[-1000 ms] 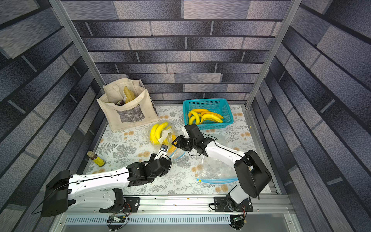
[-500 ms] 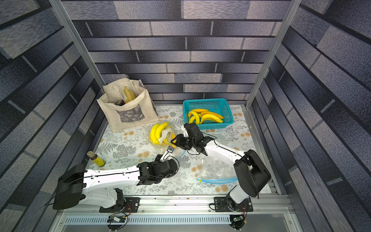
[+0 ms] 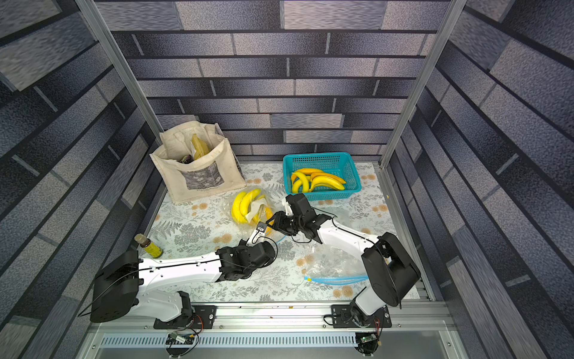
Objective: Open the zip-top bag and take out the banana
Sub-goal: Pick up the banana from the zipper food storage bag.
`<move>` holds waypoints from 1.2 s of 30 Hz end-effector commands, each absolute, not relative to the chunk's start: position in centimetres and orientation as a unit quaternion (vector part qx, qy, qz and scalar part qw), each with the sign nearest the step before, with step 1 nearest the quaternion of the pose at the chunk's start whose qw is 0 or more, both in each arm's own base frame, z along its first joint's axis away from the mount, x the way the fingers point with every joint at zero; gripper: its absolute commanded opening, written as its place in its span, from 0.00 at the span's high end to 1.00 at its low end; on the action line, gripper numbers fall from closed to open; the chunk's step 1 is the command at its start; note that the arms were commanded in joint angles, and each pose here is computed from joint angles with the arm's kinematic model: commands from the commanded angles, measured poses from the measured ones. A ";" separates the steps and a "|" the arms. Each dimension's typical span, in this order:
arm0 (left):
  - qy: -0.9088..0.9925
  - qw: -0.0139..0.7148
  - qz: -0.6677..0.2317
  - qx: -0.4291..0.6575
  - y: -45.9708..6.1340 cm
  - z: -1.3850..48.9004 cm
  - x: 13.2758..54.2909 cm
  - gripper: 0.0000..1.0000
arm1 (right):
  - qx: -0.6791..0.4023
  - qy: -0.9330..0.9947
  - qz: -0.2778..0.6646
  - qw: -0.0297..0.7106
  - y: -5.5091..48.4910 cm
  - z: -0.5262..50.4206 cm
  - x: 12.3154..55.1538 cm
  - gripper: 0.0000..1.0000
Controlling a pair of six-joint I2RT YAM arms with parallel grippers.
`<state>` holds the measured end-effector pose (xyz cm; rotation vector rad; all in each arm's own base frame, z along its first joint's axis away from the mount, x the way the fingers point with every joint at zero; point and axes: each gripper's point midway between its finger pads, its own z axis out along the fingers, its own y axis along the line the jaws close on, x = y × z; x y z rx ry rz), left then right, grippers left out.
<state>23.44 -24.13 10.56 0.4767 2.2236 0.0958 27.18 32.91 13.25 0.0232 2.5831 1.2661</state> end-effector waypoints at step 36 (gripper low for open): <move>0.894 0.431 -0.072 0.095 -24.1 13.8 26.1 0.87 | -0.071 0.888 0.421 0.173 31.9 11.9 24.9 0.51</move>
